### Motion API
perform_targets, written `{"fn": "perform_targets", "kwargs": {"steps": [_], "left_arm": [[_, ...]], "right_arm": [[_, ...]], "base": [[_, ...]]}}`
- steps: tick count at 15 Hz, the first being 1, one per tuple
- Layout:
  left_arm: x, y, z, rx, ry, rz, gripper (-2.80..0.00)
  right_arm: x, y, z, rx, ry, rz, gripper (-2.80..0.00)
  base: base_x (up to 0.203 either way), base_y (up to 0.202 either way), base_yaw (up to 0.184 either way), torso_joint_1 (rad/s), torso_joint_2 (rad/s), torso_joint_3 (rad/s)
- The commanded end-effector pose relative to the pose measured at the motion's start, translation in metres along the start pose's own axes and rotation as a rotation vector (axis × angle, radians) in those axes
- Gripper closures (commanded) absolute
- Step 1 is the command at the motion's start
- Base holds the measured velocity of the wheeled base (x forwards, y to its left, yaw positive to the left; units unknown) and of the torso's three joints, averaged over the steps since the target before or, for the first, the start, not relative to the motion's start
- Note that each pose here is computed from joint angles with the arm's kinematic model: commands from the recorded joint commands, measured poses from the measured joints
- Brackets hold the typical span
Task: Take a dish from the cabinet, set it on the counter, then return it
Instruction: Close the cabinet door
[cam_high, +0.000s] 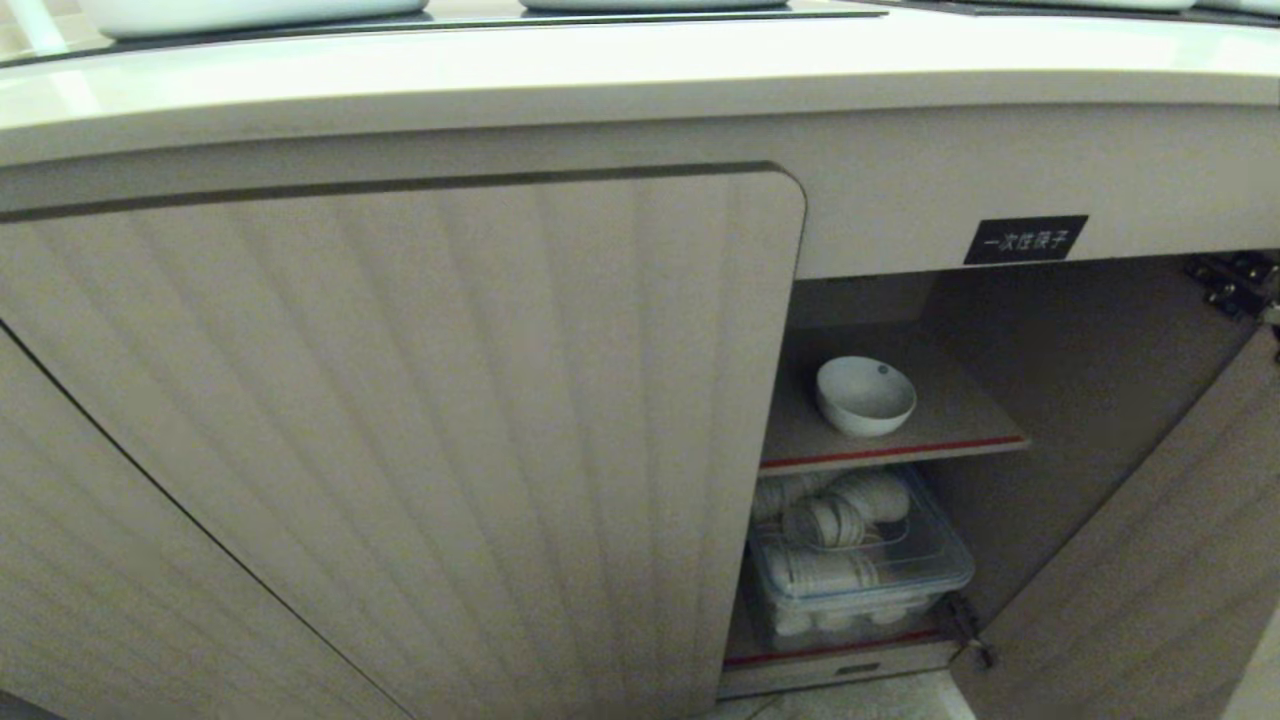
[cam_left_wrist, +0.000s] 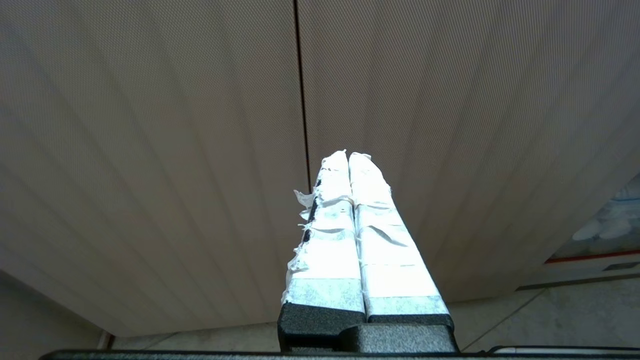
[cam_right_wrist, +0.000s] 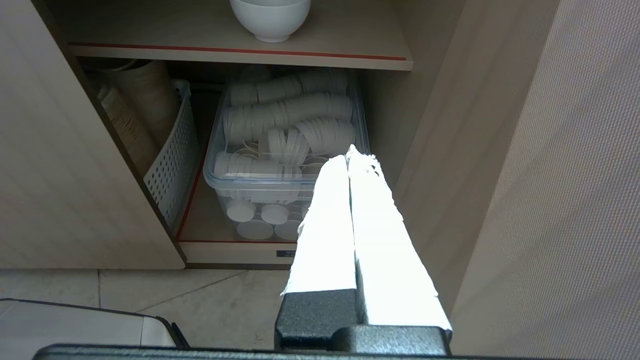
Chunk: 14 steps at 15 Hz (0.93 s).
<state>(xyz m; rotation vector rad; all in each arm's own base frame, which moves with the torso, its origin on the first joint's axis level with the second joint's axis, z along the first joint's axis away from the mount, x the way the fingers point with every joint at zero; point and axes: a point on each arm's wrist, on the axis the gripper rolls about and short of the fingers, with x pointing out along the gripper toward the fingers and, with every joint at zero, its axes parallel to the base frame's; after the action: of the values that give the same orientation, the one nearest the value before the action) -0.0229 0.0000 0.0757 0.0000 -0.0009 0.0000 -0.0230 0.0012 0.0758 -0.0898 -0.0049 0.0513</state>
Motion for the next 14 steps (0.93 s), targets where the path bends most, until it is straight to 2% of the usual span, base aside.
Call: {"fn": "perform_targets", "kwargs": {"steps": [1, 4, 14], "left_arm": [[0.0000, 0.0000, 0.0001, -0.002, 0.000, 0.000, 0.00], [0.0000, 0.0000, 0.0000, -0.002, 0.000, 0.000, 0.00], [0.0001, 0.0000, -0.0001, -0.002, -0.001, 0.000, 0.00]], "right_arm": [[0.0001, 0.0000, 0.0001, -0.001, 0.001, 0.001, 0.00], [0.0001, 0.0000, 0.0001, -0.001, 0.001, 0.001, 0.00], [0.0001, 0.0000, 0.0001, -0.001, 0.001, 0.001, 0.00]], "base": [[0.000, 0.000, 0.000, 0.000, 0.00, 0.000], [-0.032, 0.000, 0.001, -0.001, 0.00, -0.001], [-0.185, 0.000, 0.003, 0.001, 0.00, 0.003]]}}
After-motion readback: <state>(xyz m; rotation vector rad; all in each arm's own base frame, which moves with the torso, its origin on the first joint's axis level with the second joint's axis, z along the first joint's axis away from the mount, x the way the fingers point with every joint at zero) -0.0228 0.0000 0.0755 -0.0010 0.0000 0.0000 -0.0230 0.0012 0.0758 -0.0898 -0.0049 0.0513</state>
